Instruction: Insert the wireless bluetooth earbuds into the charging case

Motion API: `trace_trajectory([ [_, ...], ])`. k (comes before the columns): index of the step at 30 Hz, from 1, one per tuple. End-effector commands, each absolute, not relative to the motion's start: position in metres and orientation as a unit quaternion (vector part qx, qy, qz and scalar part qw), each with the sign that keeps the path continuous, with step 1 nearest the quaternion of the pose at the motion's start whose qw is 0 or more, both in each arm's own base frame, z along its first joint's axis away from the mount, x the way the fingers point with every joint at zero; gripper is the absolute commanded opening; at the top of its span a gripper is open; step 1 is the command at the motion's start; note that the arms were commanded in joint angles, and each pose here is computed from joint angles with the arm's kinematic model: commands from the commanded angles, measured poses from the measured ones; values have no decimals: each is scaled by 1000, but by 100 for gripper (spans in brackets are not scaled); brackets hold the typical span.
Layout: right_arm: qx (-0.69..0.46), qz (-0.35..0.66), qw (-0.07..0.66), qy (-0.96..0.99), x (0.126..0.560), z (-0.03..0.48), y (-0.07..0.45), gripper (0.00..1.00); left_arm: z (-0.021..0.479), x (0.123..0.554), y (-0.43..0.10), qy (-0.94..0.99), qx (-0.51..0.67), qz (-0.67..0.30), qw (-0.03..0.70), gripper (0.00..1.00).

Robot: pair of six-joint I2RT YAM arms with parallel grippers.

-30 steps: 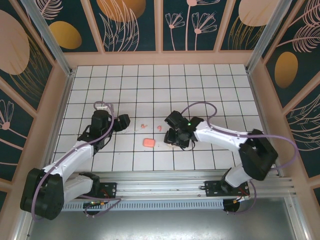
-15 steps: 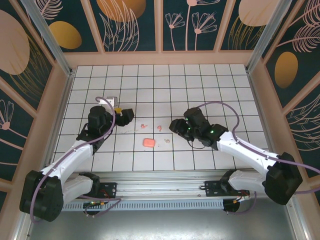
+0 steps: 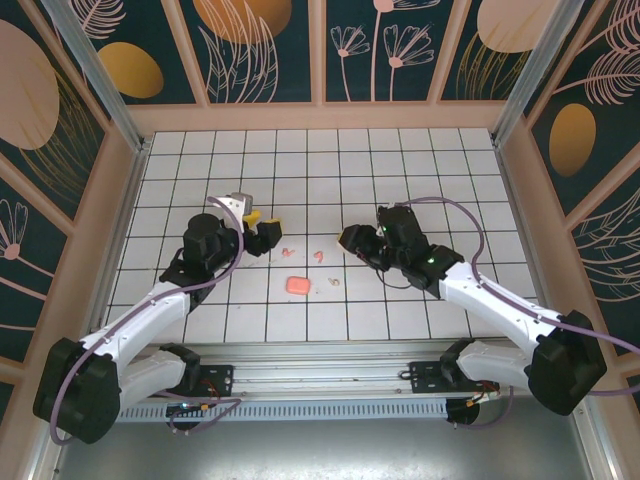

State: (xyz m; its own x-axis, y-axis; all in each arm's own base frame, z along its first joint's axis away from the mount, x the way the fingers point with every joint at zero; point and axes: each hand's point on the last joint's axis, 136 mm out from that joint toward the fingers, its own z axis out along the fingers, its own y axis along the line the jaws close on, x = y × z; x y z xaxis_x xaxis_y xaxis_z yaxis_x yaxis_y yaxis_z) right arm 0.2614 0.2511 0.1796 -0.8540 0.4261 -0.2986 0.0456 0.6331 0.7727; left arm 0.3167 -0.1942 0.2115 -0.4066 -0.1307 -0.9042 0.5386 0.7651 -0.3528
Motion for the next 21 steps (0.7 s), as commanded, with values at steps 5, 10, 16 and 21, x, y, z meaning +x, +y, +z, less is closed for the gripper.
trace_trajectory([
  [5, 131, 424, 244, 862, 275, 198, 256, 49, 233, 318, -201, 745, 149, -329, 561, 74],
  [10, 137, 428, 248, 858, 280, 206, 259, 48, 247, 311, -202, 731, 156, -341, 570, 75],
  [16, 147, 445, 279, 838, 289, 229, 258, 48, 252, 311, -204, 723, 156, -350, 575, 75],
  [21, 147, 468, 286, 823, 294, 243, 264, 48, 251, 316, -205, 722, 153, -351, 576, 74],
])
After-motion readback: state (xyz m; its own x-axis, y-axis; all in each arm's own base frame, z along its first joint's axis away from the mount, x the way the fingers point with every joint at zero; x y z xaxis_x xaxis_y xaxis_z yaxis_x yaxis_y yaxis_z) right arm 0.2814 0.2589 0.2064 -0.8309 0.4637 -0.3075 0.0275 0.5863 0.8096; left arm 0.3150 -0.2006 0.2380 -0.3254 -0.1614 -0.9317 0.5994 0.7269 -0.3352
